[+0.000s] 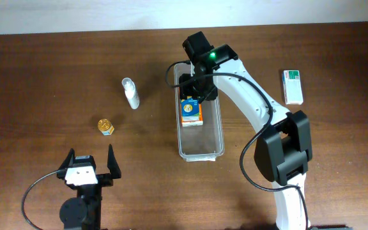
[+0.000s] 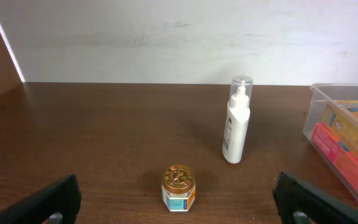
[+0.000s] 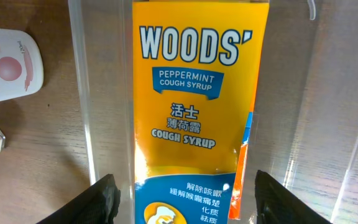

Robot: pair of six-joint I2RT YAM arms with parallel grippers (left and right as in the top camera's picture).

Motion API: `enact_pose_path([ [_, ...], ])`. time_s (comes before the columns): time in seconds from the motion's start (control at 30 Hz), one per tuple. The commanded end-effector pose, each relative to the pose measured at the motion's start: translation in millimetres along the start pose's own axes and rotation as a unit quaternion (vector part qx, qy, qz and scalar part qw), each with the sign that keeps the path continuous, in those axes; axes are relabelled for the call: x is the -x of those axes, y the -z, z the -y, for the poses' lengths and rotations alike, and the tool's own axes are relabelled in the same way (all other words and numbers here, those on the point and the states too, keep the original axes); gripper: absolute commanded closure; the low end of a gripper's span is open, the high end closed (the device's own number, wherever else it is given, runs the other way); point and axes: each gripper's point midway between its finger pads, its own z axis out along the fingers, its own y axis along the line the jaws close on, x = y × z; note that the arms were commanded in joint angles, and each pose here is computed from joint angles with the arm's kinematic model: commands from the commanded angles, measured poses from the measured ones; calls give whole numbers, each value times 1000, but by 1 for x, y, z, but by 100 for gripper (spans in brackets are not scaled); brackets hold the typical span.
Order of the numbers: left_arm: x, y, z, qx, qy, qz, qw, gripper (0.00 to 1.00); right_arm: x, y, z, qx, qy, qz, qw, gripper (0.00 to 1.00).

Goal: Pack container
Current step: 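Lower the Woods' box into the container beside Redoxon and release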

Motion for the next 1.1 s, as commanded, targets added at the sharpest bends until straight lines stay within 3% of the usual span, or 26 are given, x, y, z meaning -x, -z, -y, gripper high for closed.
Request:
enact_pose_path([
  [0.0,-2,0,-2,5,-7,1,1000,1,8,6,-6,10,0,13,1000,34],
  [0.33,-2,0,-2,5,-7,1,1000,1,68,100,-14,57,11,117,991,32],
  [0.57,-2,0,-2,5,-7,1,1000,0,74,181,116,-137,-69,160,975,26],
  [0.7,-2,0,-2,5,-7,1,1000,1,62,192,182,-172,-72,118,976,23],
  [0.87,-2,0,-2,5,-7,1,1000,1,53,192,256,-199,-63,81,975,13],
  [1.07,-2,0,-2,5,-7,1,1000,1,39,171,320,-188,-89,49,977,12],
])
